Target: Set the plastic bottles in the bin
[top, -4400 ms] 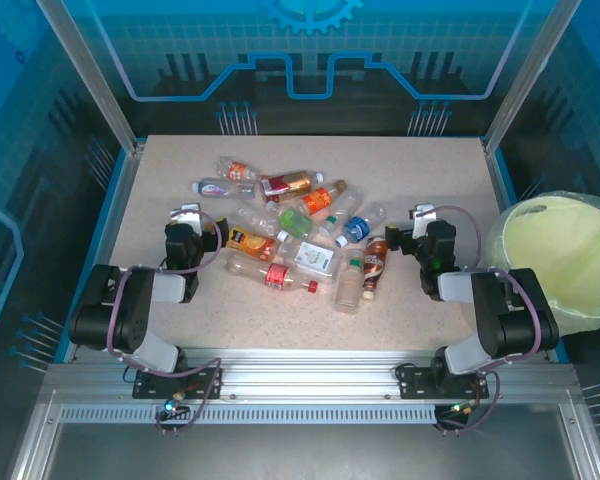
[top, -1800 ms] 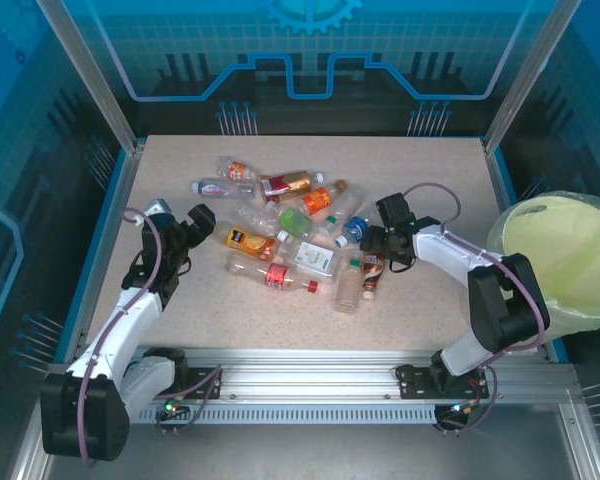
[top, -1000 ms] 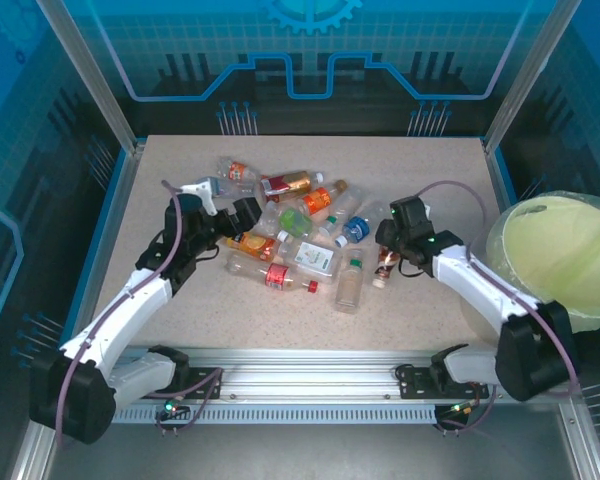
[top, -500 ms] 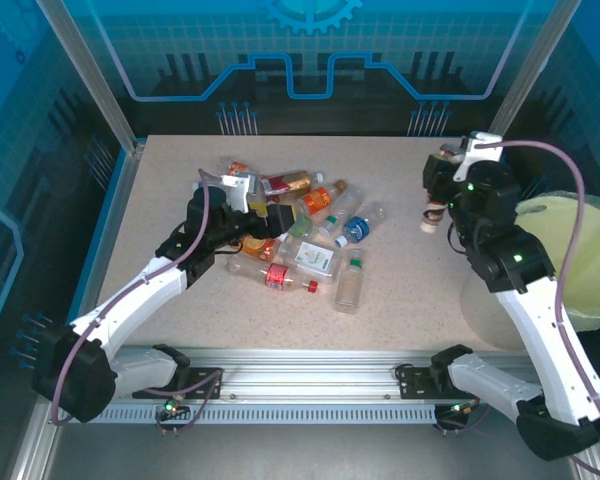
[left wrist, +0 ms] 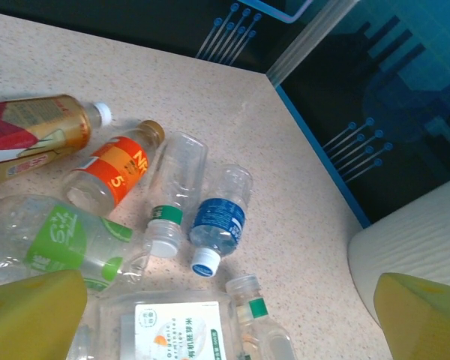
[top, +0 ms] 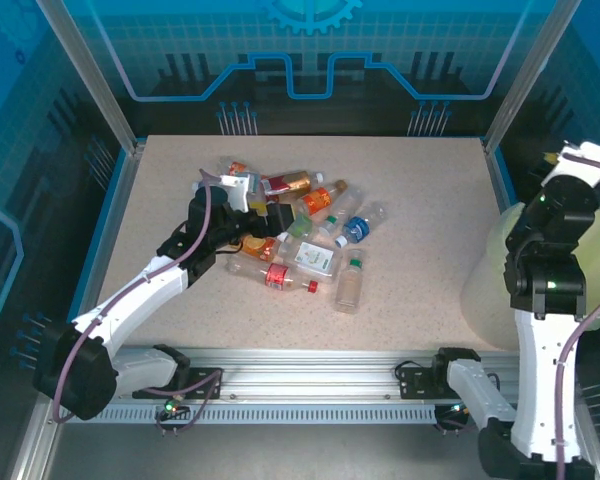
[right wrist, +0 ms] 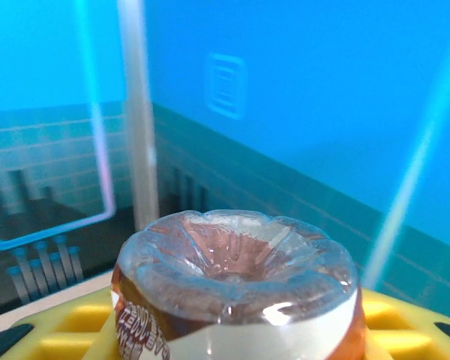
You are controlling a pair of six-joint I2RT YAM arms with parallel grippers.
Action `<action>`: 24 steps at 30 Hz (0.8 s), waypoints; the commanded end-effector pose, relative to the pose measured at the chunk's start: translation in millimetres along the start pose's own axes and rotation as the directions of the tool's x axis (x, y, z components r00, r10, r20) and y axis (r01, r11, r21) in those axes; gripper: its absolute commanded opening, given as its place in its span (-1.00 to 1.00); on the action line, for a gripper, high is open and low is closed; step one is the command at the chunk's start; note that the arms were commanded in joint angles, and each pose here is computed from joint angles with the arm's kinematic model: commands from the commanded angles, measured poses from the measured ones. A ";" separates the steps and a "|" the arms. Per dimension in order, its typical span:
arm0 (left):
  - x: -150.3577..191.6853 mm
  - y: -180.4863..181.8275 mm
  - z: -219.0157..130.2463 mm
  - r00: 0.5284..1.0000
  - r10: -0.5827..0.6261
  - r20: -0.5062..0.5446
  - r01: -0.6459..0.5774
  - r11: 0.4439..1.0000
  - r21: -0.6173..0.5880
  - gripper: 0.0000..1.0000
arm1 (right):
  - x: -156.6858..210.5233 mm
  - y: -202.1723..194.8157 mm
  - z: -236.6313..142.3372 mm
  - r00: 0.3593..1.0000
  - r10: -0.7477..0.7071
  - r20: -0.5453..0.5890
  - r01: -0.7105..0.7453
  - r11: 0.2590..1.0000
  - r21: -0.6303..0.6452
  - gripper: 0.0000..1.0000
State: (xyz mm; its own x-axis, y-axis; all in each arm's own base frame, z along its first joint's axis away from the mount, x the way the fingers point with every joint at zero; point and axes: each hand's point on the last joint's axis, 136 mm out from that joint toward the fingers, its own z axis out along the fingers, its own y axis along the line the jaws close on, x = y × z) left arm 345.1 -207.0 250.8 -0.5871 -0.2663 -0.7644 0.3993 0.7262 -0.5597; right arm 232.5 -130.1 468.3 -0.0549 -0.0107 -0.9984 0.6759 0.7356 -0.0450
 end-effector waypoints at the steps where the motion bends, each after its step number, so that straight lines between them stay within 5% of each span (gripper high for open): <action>1: -17.0 10.1 -2.6 0.998 0.022 0.059 -0.017 0.996 -0.089 0.98 | 32.3 -22.7 4.4 0.995 0.080 -0.062 -0.075 0.994 0.079 -0.07; 12: -14.0 33.1 -7.8 0.998 0.017 0.065 -0.003 0.977 -0.212 0.98 | 151.4 -47.6 28.9 0.898 0.341 -0.279 -0.302 0.937 0.175 -0.05; 24: -13.5 47.4 -10.2 0.997 0.022 0.072 -0.001 0.958 -0.286 0.98 | 191.7 4.3 59.2 0.827 0.373 -0.421 -0.429 0.903 -0.043 -0.05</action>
State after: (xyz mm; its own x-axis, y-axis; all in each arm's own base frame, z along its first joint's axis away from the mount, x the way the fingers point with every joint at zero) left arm 360.9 -167.1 227.0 -0.5556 -0.3044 -0.7737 0.1873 0.8608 -0.4732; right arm 249.9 -179.9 273.3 -0.1086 0.5215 -0.8463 0.6914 0.6513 0.3126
